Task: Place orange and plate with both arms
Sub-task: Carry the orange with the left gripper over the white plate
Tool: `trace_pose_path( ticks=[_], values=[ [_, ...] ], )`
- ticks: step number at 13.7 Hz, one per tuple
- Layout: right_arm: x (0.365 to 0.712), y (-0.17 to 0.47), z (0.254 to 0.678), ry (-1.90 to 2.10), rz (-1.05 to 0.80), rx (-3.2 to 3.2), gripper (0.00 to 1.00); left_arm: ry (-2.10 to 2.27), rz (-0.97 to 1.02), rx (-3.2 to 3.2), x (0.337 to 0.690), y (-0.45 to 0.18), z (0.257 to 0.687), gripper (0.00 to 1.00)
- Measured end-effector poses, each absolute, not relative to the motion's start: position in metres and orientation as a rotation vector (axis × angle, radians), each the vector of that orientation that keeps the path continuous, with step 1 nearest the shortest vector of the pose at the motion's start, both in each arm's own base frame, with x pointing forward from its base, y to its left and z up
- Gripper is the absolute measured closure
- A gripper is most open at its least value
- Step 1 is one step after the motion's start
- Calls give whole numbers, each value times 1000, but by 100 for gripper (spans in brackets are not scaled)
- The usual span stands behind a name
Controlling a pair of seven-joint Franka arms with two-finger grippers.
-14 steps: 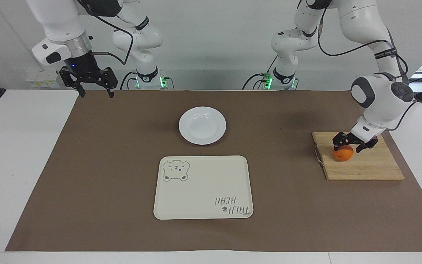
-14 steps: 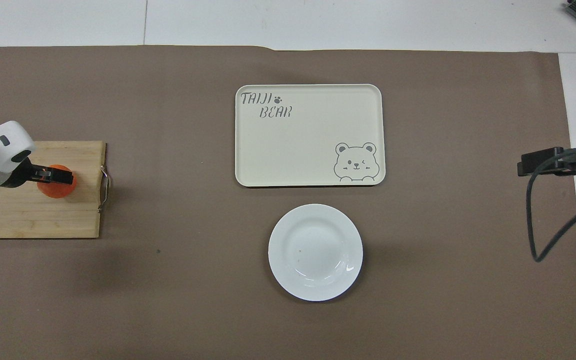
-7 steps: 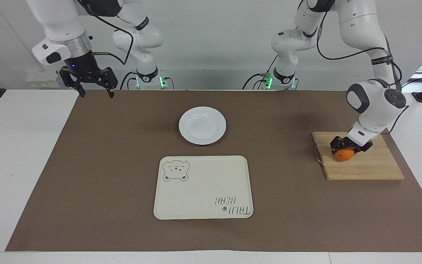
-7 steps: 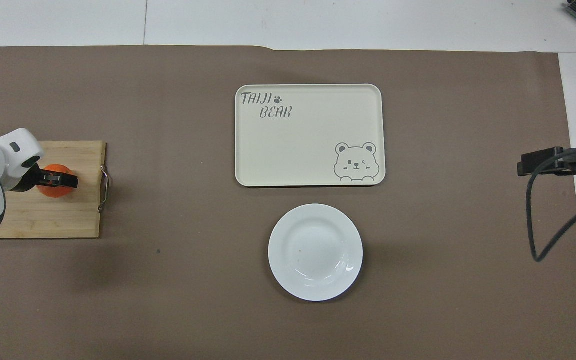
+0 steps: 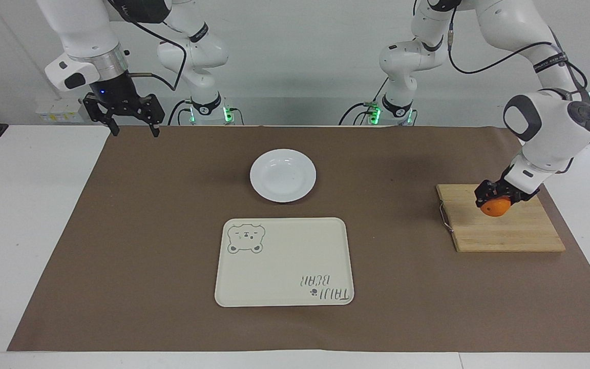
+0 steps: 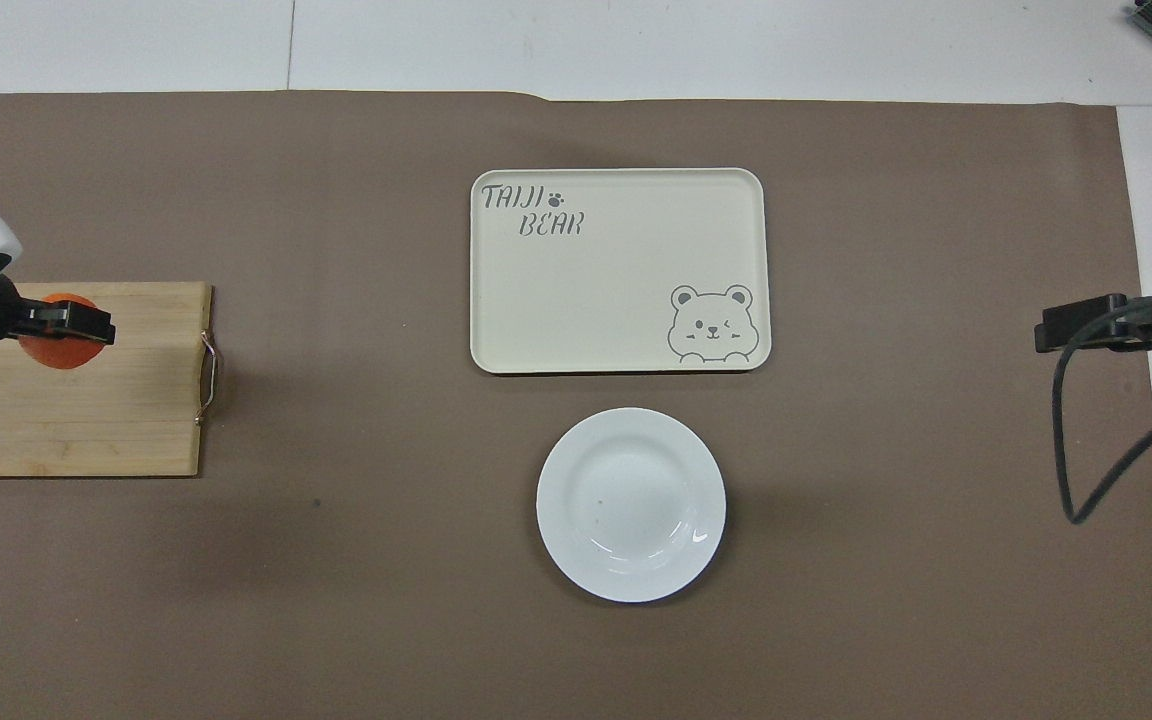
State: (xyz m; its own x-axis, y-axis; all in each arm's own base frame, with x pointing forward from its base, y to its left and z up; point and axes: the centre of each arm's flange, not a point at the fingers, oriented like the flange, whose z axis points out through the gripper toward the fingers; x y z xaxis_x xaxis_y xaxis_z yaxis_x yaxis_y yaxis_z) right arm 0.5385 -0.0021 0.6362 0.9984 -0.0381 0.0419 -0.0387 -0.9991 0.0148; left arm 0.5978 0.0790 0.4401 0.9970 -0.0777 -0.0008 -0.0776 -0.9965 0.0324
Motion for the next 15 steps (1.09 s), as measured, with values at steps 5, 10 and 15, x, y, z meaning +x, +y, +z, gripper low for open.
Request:
trace_pose_path(
  ticks=[5, 10, 15],
  values=[
    [539, -2, 636, -60, 65, 3125, 0, -78, -83, 3100, 590, 48, 524, 15],
    [539, -2, 636, -60, 65, 3125, 0, -123, -63, 3103, 557, 27, 587, 15],
    [539, -2, 636, -60, 65, 3125, 0, -147, -69, 3110, 550, -78, 590, 15]
  ],
)
